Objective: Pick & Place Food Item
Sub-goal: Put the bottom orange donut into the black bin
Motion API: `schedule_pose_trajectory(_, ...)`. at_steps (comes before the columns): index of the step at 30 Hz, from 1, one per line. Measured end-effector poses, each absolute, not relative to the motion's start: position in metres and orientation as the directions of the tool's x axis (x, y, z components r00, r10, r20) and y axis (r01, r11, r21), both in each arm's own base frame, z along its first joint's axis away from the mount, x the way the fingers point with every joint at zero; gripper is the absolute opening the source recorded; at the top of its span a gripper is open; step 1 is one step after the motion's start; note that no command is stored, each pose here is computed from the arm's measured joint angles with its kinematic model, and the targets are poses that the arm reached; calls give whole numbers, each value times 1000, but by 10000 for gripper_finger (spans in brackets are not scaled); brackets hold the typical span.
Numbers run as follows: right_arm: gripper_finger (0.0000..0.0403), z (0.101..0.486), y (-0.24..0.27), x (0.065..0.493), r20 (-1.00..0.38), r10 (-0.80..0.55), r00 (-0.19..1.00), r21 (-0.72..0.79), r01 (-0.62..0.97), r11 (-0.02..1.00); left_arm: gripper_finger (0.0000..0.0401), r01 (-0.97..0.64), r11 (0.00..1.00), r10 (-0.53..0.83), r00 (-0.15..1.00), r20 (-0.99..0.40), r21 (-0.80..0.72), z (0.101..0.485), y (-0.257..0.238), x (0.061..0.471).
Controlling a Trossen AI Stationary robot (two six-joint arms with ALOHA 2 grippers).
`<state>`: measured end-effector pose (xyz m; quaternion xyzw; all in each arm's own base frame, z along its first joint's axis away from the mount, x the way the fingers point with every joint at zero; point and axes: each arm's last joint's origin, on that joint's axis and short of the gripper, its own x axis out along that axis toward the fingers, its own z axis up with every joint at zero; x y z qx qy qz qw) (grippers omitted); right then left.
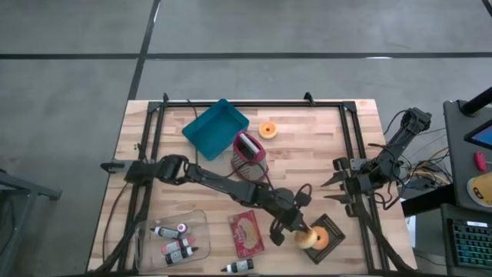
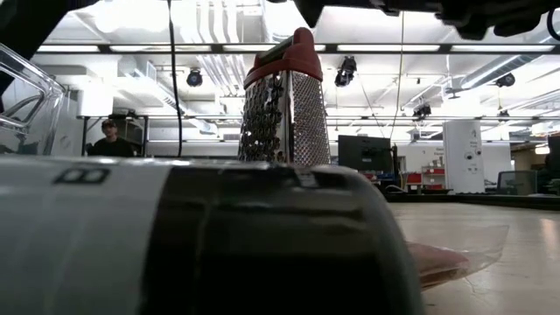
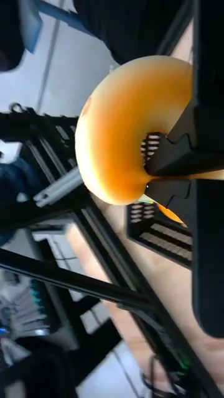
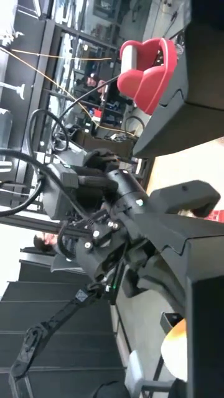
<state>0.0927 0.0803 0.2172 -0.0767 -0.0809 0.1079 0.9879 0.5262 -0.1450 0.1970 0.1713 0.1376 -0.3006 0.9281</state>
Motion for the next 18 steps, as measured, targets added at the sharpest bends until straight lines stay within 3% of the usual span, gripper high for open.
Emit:
schedule_pose_trajectory(6, 152, 221, 80, 93, 149, 224, 963, -168, -199, 966, 0, 626, 734, -556, 776, -296, 264, 198, -146, 529)
schedule_pose_trajectory(18, 152, 221, 81, 93, 137, 226, 964, -160, -204, 966, 0, 631, 737, -549, 768, -330, 241, 194, -144, 529)
